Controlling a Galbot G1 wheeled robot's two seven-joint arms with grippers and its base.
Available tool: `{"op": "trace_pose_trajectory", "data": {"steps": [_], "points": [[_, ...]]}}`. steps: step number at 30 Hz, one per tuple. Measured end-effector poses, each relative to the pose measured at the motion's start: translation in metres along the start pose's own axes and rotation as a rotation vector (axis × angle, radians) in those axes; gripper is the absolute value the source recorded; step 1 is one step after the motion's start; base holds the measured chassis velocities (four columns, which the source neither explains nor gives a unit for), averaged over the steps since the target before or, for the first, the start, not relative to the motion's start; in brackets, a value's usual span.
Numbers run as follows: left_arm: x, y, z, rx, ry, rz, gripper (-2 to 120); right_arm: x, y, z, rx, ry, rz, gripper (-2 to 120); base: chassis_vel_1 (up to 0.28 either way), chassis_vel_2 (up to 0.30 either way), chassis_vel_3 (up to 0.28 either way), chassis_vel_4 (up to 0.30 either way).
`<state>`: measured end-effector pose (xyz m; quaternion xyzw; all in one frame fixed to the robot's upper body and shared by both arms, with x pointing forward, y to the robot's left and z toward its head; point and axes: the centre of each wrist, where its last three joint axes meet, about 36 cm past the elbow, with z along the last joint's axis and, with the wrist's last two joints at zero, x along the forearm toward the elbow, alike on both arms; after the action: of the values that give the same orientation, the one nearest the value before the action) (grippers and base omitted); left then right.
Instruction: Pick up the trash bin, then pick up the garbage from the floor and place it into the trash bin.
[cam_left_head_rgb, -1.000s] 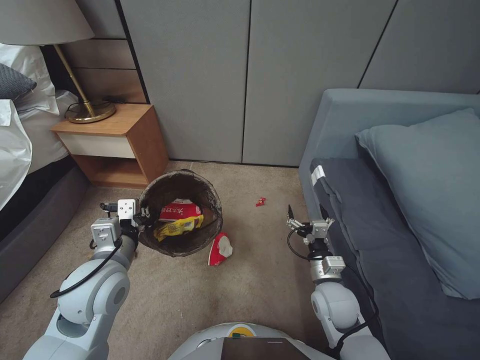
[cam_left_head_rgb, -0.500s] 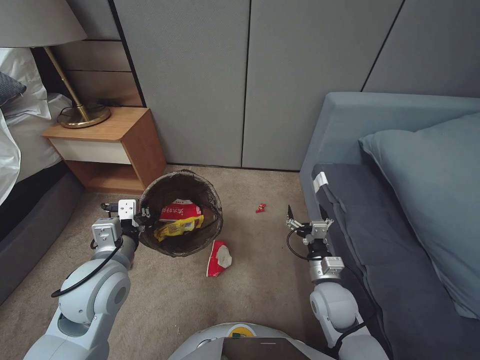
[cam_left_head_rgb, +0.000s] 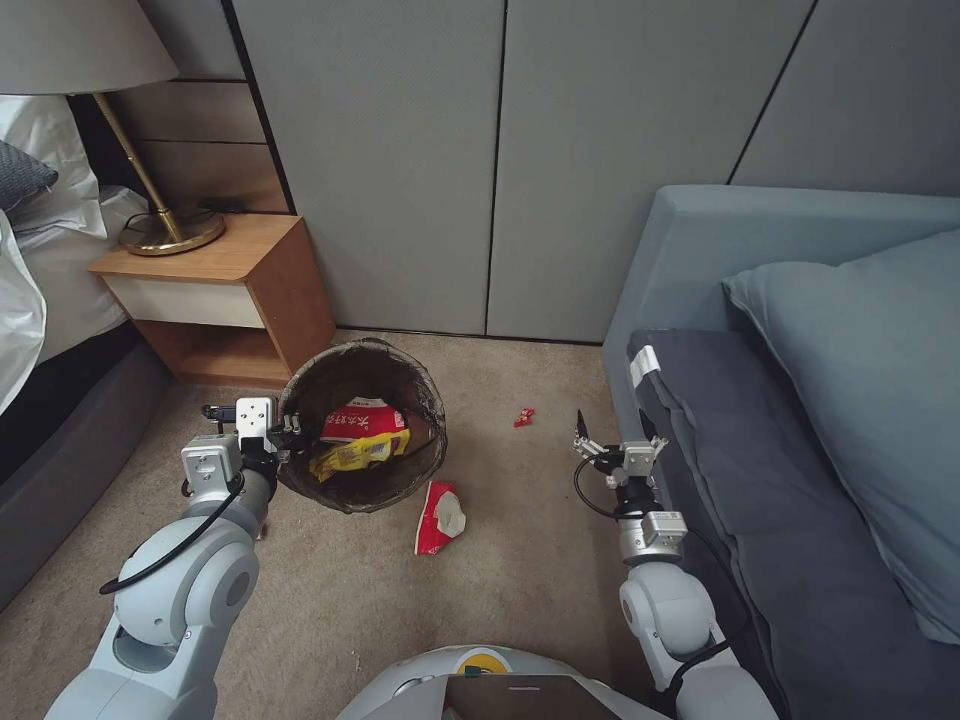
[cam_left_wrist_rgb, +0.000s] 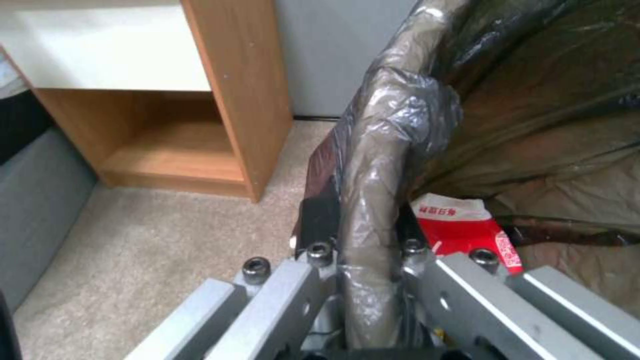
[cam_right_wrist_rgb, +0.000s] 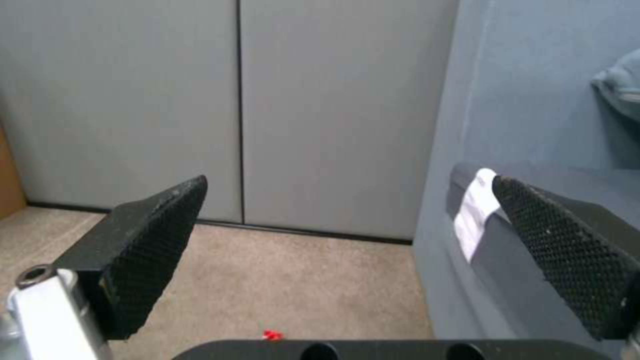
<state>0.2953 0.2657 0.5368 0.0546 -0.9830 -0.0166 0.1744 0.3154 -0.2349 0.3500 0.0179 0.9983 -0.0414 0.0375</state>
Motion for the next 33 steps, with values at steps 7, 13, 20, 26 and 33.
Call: {"op": "trace_pose_trajectory", "data": {"steps": [7, 13, 20, 26, 33], "points": [[-0.0005, 0.0002, 0.0005, -0.002, 0.001, -0.002, 0, -0.0025, -0.0028, 0.0016, 0.011, 0.001, 0.001, 100, 0.035, 0.051, 0.054, 0.050], [-0.0007, 0.0003, 0.0004, -0.004, 0.000, -0.001, 0, -0.0040, -0.0035, 0.0012, 0.014, 0.000, 0.001, 100, 0.087, 0.106, 0.091, 0.102], [-0.0012, 0.0002, 0.0011, -0.006, 0.002, -0.001, 0, -0.0039, -0.0039, 0.0028, 0.015, 0.004, 0.002, 100, 0.115, 0.133, 0.125, 0.114], [-0.0018, 0.0000, 0.0014, -0.003, 0.003, 0.000, 0, -0.0040, -0.0040, 0.0036, 0.015, 0.007, 0.006, 100, 0.115, 0.124, 0.103, 0.111], [-0.0018, -0.0001, 0.0015, -0.003, 0.004, 0.001, 0, -0.0038, -0.0046, 0.0005, 0.018, 0.006, 0.019, 100, 0.030, 0.039, 0.036, 0.031]]}}
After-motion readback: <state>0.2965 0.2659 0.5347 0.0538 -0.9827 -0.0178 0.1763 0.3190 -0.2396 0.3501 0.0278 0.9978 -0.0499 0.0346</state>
